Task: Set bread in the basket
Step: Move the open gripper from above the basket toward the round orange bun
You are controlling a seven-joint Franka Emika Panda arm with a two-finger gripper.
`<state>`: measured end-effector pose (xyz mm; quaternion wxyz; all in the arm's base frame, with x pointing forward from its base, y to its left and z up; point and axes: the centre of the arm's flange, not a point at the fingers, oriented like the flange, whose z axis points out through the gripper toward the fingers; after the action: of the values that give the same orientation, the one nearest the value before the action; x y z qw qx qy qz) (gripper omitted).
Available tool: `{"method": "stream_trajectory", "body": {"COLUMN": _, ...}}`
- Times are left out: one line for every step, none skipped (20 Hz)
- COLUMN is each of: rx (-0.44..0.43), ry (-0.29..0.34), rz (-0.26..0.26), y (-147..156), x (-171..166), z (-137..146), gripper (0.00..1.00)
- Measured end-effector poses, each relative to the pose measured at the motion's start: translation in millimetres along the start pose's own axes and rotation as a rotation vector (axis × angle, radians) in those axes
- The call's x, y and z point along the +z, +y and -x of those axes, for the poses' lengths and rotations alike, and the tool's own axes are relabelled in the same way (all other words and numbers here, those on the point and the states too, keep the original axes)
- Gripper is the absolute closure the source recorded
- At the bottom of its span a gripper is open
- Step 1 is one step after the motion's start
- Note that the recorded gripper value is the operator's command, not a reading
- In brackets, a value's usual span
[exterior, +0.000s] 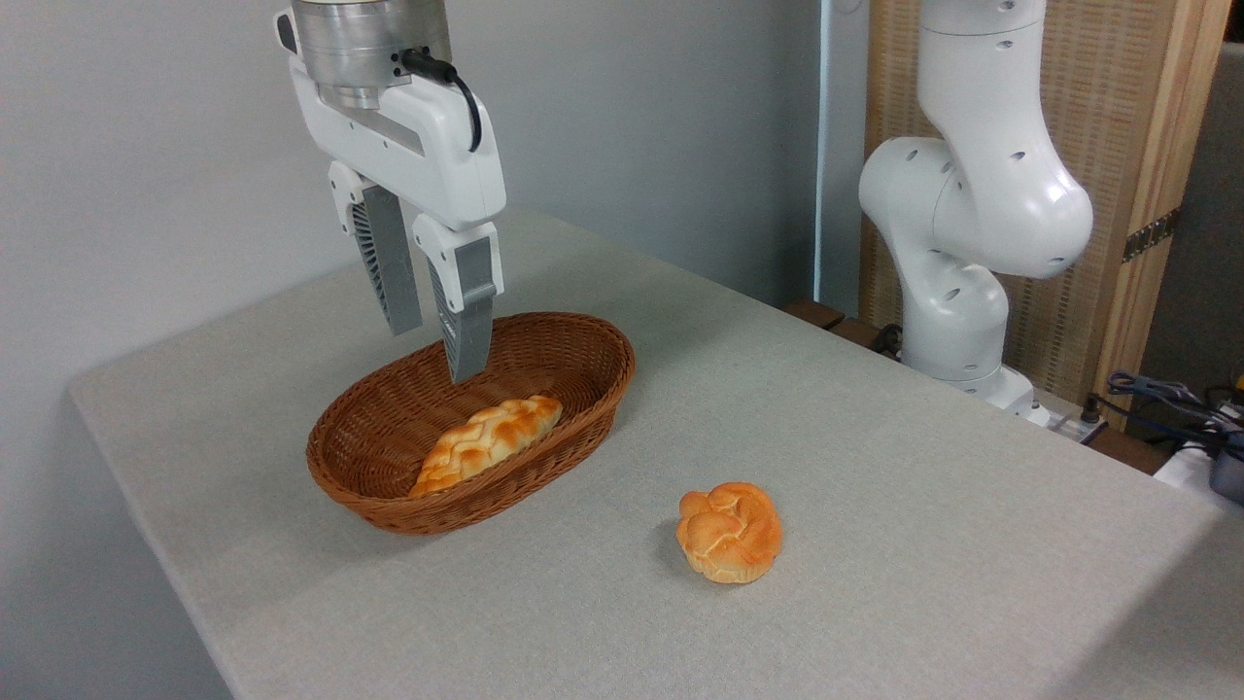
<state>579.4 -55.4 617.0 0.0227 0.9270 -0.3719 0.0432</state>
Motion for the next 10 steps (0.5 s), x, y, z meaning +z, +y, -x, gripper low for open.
{"method": "stream_trajectory", "body": {"rx": 0.0, "ry": 0.0, "rz": 0.0, "y": 0.0, "x": 0.0, "z": 0.0, "gripper": 0.0}}
{"method": "stream_trajectory", "body": {"rx": 0.0, "ry": 0.0, "rz": 0.0, "y": 0.2, "x": 0.1, "z": -0.1, "gripper": 0.0}}
{"method": "stream_trajectory", "body": {"rx": 0.001, "ry": -0.001, "rz": 0.001, "y": 0.4, "x": 0.4, "z": -0.3, "gripper": 0.0}}
{"method": "stream_trajectory", "body": {"rx": 0.002, "ry": -0.001, "rz": 0.001, "y": 0.7, "x": 0.6, "z": -0.5, "gripper": 0.0}}
{"method": "stream_trajectory", "body": {"rx": 0.002, "ry": -0.001, "rz": 0.001, "y": 0.9, "x": 0.7, "z": -0.6, "gripper": 0.0}}
{"method": "stream_trajectory", "body": {"rx": 0.002, "ry": -0.001, "rz": 0.001, "y": 1.0, "x": 0.8, "z": -0.7, "gripper": 0.0}}
{"method": "stream_trajectory", "body": {"rx": 0.002, "ry": -0.001, "rz": 0.001, "y": 1.0, "x": 0.8, "z": -0.7, "gripper": 0.0}}
{"method": "stream_trajectory", "body": {"rx": 0.002, "ry": -0.001, "rz": 0.001, "y": 1.0, "x": 0.8, "z": -0.7, "gripper": 0.0}}
{"method": "stream_trajectory", "body": {"rx": 0.002, "ry": -0.001, "rz": 0.001, "y": 1.1, "x": 0.9, "z": -0.7, "gripper": 0.0}}
{"method": "stream_trajectory", "body": {"rx": 0.002, "ry": -0.001, "rz": 0.001, "y": 1.1, "x": 0.9, "z": -0.7, "gripper": 0.0}}
